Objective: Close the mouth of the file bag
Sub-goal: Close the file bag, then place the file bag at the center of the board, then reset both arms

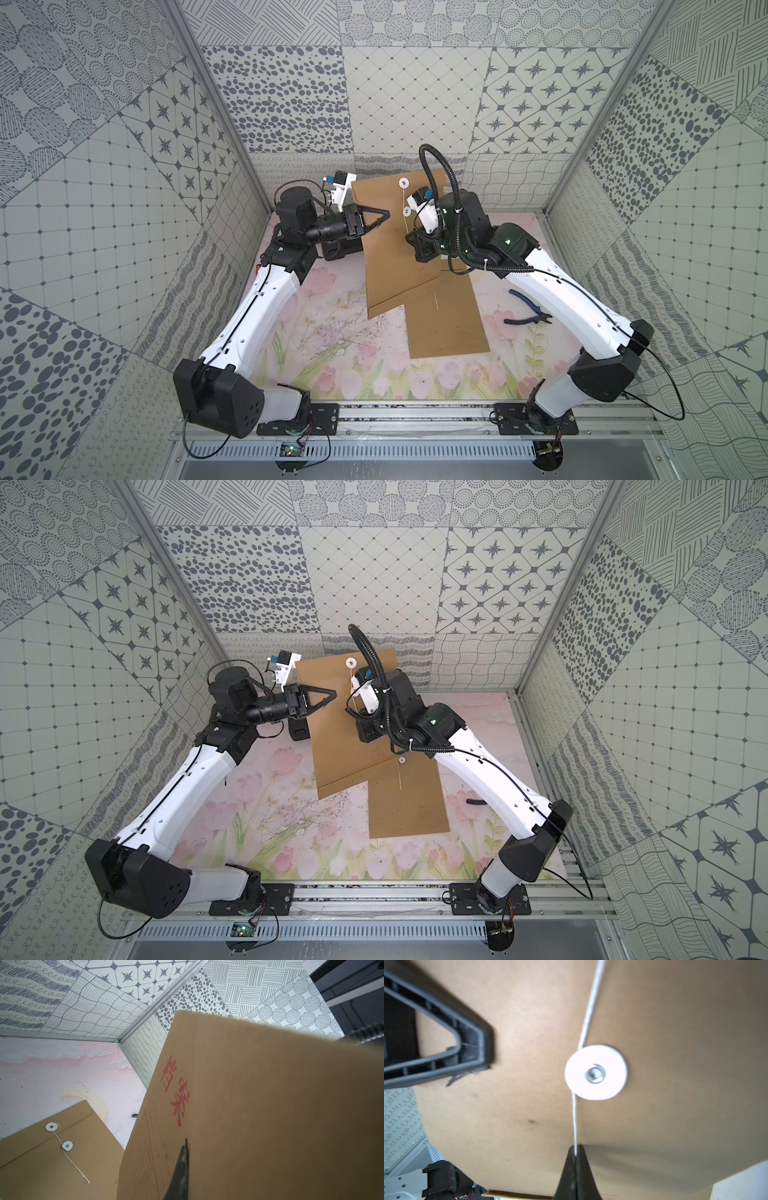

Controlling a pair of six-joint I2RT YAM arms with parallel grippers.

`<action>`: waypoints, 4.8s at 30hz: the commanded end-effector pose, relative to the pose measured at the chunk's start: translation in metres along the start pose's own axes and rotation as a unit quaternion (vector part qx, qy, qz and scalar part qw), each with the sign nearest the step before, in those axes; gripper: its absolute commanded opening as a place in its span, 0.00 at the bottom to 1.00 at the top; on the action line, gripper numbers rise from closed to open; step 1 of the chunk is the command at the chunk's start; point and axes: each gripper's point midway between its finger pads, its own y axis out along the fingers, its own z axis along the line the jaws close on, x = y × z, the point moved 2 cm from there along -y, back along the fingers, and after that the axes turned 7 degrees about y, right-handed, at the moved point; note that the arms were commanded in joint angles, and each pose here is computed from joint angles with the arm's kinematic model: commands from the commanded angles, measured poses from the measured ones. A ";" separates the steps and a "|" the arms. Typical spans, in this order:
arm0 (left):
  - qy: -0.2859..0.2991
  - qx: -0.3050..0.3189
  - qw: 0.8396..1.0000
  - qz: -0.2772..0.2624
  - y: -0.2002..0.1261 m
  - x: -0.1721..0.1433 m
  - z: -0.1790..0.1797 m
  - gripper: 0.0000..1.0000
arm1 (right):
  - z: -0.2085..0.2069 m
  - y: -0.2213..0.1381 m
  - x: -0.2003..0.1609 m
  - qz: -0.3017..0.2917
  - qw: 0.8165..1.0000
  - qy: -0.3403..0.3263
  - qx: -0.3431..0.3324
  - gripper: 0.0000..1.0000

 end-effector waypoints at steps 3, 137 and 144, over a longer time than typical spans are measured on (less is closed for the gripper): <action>0.055 -0.030 0.998 -0.014 -0.006 0.013 -0.025 0.00 | -0.008 -0.007 0.013 -0.024 0.999 0.023 0.021 0.00; 0.214 0.666 0.711 -0.069 -0.208 -0.159 0.323 0.98 | -0.367 -0.015 -0.201 -0.223 0.892 0.083 -0.384 0.99; 0.220 0.664 0.712 -0.069 -0.206 -0.159 0.323 0.98 | -0.367 -0.015 -0.201 -0.223 0.892 0.083 -0.384 0.99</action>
